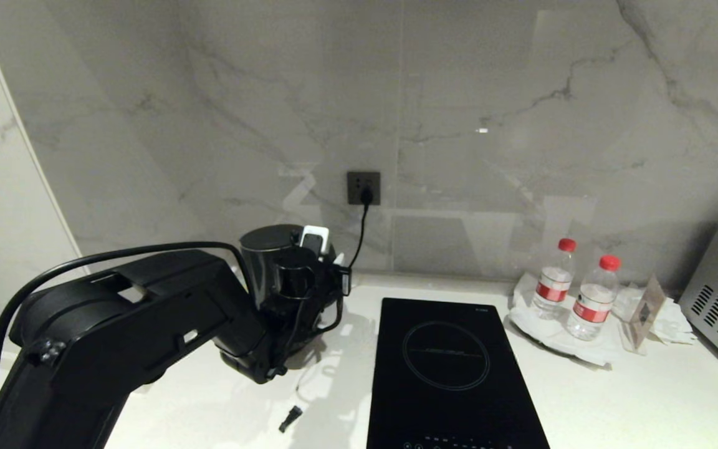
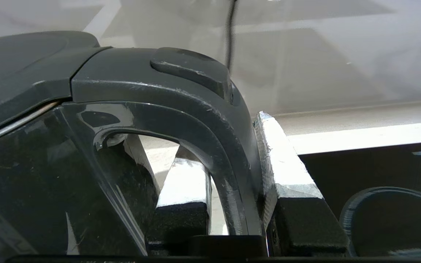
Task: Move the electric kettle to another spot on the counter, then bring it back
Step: Place it on the power base
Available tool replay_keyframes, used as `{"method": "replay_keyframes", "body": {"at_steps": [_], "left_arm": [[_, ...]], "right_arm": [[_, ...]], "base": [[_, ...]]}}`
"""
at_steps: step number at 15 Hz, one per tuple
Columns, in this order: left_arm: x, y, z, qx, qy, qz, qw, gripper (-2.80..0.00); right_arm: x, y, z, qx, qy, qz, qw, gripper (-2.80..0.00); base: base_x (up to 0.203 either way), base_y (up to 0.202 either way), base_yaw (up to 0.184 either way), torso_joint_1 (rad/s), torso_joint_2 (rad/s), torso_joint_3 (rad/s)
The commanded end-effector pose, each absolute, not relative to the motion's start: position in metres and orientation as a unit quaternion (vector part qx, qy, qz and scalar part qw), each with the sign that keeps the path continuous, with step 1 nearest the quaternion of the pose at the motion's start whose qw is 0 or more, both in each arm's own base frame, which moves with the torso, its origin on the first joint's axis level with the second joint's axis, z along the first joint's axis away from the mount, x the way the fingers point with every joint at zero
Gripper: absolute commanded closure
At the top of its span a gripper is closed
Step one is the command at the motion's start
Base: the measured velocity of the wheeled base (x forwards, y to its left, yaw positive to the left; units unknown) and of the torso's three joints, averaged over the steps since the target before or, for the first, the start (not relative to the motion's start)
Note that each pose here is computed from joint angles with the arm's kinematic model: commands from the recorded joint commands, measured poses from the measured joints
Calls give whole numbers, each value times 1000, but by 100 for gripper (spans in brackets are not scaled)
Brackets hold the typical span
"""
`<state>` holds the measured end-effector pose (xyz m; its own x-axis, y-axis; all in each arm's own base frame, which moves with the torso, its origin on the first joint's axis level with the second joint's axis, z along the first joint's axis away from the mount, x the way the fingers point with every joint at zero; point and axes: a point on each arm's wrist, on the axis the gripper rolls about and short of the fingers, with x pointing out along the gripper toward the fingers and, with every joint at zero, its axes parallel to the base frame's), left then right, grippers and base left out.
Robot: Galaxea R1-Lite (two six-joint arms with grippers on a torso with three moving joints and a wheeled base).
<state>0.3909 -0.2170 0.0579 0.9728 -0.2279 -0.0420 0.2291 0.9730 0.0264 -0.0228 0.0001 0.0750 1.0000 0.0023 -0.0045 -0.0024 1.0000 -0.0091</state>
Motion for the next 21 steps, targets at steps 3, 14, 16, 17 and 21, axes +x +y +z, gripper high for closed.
{"method": "replay_keyframes", "body": {"at_steps": [3,14,16,17,21], "left_arm": [[405,-214,49,19,29,-105,994,0],[437,-215,28,29,58,-90,994,0],[443,-212,25,29,58,-85,994,0],[443,-212,24,30,59,-85,994,0],[450,-206,12,32,65,-76,994,0]], "right_arm": [[-23,0,75,-5,2,2,1000,0],[-23,0,75,-5,2,2,1000,0],[-23,0,75,-5,2,2,1000,0],[-23,0,75,-5,2,2,1000,0],[-23,0,75,-4,2,2,1000,0]], "base": [[0,0,0,0,0,0],[0,0,0,0,0,0],[0,0,0,0,0,0],[0,0,0,0,0,0],[0,0,0,0,0,0]]}}
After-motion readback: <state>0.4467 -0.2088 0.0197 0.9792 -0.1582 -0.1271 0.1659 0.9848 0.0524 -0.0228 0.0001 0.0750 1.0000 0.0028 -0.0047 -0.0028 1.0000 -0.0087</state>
